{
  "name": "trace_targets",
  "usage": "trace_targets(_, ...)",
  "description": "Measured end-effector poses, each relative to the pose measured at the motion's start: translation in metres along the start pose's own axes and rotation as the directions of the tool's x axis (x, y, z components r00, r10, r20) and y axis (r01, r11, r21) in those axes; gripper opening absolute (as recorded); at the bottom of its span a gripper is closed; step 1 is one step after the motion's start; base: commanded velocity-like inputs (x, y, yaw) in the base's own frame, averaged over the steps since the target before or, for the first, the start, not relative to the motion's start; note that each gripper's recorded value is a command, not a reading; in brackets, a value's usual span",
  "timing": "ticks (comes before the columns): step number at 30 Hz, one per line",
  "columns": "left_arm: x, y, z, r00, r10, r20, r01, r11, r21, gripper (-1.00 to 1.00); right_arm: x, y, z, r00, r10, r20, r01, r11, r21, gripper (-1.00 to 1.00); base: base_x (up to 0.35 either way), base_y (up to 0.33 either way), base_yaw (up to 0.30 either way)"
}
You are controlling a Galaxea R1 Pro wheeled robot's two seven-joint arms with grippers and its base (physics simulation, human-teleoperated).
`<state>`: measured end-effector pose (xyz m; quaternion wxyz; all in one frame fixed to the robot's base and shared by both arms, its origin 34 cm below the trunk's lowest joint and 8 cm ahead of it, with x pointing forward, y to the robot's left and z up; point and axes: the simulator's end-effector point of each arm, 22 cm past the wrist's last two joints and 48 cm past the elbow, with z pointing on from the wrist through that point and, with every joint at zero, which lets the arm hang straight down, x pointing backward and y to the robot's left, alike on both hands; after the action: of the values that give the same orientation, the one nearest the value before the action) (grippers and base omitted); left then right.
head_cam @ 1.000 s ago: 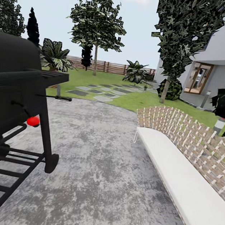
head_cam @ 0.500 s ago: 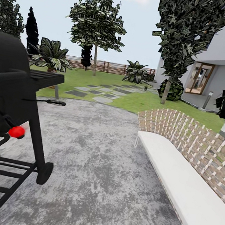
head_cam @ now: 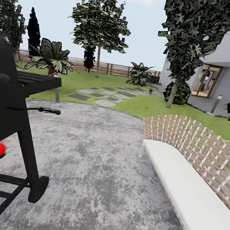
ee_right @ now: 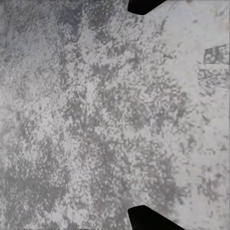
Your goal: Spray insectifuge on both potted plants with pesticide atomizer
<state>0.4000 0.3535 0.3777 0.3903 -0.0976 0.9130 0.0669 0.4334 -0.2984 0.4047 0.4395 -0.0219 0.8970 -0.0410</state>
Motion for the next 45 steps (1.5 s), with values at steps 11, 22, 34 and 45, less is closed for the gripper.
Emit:
trace_targets(11, -0.0046, -0.0007, 0.0001, 1.000, -0.002, 0.011, 0.002, 1.000, 0.002, 1.00, -0.0046, -0.0001, 0.0002, 1.000, 0.000, 0.011, 0.000, 1.000, 0.000, 1.00, 0.332, -0.078, 0.145)
trace_targets(22, -0.0051, -0.0008, 0.0002, 1.000, -0.002, 0.012, 0.002, 1.000, 0.002, 1.00, -0.0048, 0.0001, 0.0002, 1.000, -0.001, 0.012, 0.001, 1.000, 0.000, 1.00, 0.316, -0.157, 0.007)
trace_targets(34, -0.0053, -0.0008, 0.0002, 1.000, -0.003, 0.013, 0.003, 1.000, 0.002, 1.00, -0.0045, 0.0006, 0.0001, 1.000, -0.002, 0.011, 0.002, 1.000, -0.002, 1.00, 0.336, -0.021, 0.000)
trace_targets(45, -0.0053, -0.0016, 0.0002, 1.000, -0.003, 0.013, 0.003, 1.000, 0.003, 1.00, -0.0042, 0.0017, 0.0000, 1.000, -0.001, 0.010, 0.001, 1.000, -0.003, 1.00, 0.339, 0.000, 0.000)
